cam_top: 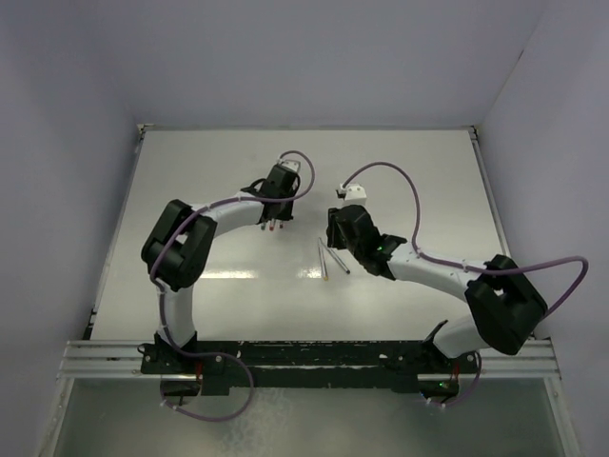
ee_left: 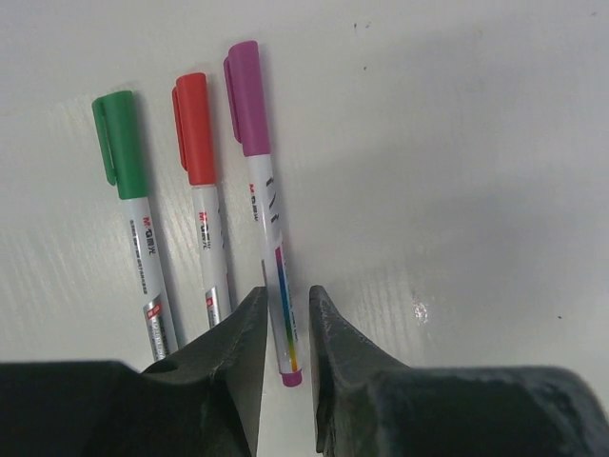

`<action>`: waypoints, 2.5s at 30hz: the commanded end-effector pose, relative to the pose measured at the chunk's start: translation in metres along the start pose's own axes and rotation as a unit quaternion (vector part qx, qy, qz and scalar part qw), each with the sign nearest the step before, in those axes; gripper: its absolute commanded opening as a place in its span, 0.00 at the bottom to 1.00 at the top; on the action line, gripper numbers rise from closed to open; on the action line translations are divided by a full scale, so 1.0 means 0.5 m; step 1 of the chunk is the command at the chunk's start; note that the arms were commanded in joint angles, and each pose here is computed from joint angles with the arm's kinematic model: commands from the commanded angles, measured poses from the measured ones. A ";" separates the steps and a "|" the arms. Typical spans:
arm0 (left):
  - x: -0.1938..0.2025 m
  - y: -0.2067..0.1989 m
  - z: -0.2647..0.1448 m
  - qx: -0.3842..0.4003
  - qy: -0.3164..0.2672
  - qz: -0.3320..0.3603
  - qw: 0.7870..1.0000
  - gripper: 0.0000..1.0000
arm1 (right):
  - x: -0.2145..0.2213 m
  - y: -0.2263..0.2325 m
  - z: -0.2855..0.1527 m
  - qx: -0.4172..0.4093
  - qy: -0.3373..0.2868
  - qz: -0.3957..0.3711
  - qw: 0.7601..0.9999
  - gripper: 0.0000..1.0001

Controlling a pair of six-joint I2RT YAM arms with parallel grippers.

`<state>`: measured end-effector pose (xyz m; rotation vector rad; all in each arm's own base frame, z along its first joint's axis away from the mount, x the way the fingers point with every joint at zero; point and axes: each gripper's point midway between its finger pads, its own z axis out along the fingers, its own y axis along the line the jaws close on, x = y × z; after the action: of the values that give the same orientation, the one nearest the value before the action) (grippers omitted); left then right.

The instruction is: Insert the pens into the pen caps

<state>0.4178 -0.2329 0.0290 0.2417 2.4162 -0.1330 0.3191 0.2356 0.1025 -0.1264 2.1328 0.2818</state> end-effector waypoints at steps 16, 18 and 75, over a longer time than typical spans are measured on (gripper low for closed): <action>-0.138 -0.015 -0.213 0.069 -0.144 -0.043 0.986 0.31 | 0.062 0.078 0.035 -0.048 0.063 -0.036 0.996 0.34; -0.137 -0.013 -0.222 0.070 -0.148 -0.045 0.986 0.31 | 0.070 0.078 0.039 -0.045 0.070 -0.037 0.996 0.34; -0.095 -0.033 -0.214 0.105 -0.125 -0.044 0.986 0.32 | -0.007 0.142 0.042 -0.076 0.038 -0.030 0.996 0.00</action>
<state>0.3798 -0.2366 0.1258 0.2010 2.2185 -0.4085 0.2947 0.2981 0.0367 -0.3492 2.3752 0.3789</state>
